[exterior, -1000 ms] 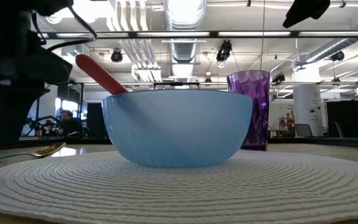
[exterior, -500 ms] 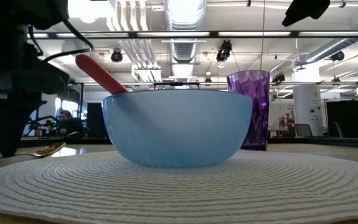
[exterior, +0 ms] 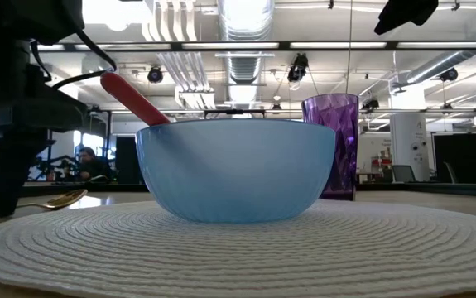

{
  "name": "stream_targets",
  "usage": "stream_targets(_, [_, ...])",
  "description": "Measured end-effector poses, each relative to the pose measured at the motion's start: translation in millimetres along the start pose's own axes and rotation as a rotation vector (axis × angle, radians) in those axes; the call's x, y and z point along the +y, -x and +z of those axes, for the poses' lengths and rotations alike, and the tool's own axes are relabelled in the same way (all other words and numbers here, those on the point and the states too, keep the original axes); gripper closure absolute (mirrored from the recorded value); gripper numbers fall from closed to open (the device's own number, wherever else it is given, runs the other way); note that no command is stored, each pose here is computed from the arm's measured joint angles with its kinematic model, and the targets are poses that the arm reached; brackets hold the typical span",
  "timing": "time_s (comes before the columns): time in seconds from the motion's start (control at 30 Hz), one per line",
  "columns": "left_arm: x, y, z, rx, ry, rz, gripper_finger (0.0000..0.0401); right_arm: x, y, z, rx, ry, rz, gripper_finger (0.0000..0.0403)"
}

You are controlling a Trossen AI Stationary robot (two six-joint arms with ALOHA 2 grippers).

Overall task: Pick & Place Utensil
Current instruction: Put the green spoon in the blue bowl

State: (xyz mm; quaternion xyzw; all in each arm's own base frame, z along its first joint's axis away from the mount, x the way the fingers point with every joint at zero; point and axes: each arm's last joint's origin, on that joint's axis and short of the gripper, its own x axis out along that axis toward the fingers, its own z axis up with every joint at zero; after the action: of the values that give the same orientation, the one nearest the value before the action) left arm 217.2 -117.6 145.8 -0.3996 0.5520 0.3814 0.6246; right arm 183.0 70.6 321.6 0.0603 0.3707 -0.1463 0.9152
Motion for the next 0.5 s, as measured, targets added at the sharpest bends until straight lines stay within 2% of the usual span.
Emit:
stream_targets(0.3, [1.7,-0.9,-0.3,-0.001,-0.027,0.015,0.0353,0.1,0.0,0.2,-0.001,-0.001,0.001,0.0241])
stream_targets(0.5, [2.5,-1.0,-0.6,0.001,-0.052,0.026,0.0394,0.1,0.0,0.2,-0.001,-0.001,0.001,0.0246])
